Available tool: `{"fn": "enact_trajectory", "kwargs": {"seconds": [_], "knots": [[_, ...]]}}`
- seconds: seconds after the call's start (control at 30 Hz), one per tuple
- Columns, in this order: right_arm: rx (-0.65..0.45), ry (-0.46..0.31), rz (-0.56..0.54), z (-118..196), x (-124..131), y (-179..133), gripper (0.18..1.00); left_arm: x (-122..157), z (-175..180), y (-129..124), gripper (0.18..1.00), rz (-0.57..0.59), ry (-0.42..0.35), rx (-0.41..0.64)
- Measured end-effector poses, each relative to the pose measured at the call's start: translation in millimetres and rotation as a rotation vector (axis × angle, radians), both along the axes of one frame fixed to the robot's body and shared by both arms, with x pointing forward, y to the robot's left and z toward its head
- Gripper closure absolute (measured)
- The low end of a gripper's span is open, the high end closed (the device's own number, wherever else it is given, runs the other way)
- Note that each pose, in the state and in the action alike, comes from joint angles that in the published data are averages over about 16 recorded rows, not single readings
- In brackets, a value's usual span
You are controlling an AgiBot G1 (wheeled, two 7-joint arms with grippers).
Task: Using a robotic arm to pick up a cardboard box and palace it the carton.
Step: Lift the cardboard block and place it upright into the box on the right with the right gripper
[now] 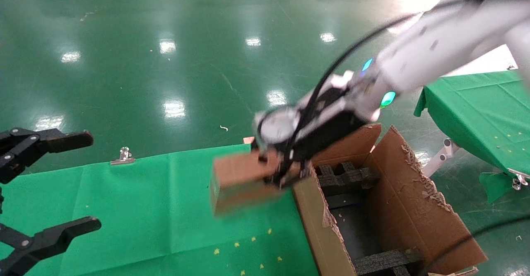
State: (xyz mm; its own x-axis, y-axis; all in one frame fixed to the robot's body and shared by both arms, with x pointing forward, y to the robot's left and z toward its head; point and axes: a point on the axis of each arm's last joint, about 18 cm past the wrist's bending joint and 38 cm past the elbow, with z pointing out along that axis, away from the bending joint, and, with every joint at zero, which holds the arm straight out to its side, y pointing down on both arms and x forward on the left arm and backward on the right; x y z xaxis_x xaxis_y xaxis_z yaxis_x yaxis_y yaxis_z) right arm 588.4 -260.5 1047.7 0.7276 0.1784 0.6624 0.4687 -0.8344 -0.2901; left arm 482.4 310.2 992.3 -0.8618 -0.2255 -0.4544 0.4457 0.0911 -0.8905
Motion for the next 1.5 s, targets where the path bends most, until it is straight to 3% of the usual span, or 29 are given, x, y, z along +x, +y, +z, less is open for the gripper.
{"fn": "enact_trajectory", "kwargs": {"seconds": [0.3,0.63,1.17,1.5], "knots": [[0.037,-0.082,0.000,60,-14,-13,0.768,0,0,0,0.184,0.000,0.000,0.000],[0.045,-0.104,-0.068,77,-26,-56,0.773,0,0,0,0.184,0.000,0.000,0.000],[0.087,-0.084,-0.361,55,-65,-195,0.778,0,0,0,0.184,0.000,0.000,0.000],[0.118,-0.022,-0.446,24,-75,-234,0.780,0,0,0,0.184,0.000,0.000,0.000]]}}
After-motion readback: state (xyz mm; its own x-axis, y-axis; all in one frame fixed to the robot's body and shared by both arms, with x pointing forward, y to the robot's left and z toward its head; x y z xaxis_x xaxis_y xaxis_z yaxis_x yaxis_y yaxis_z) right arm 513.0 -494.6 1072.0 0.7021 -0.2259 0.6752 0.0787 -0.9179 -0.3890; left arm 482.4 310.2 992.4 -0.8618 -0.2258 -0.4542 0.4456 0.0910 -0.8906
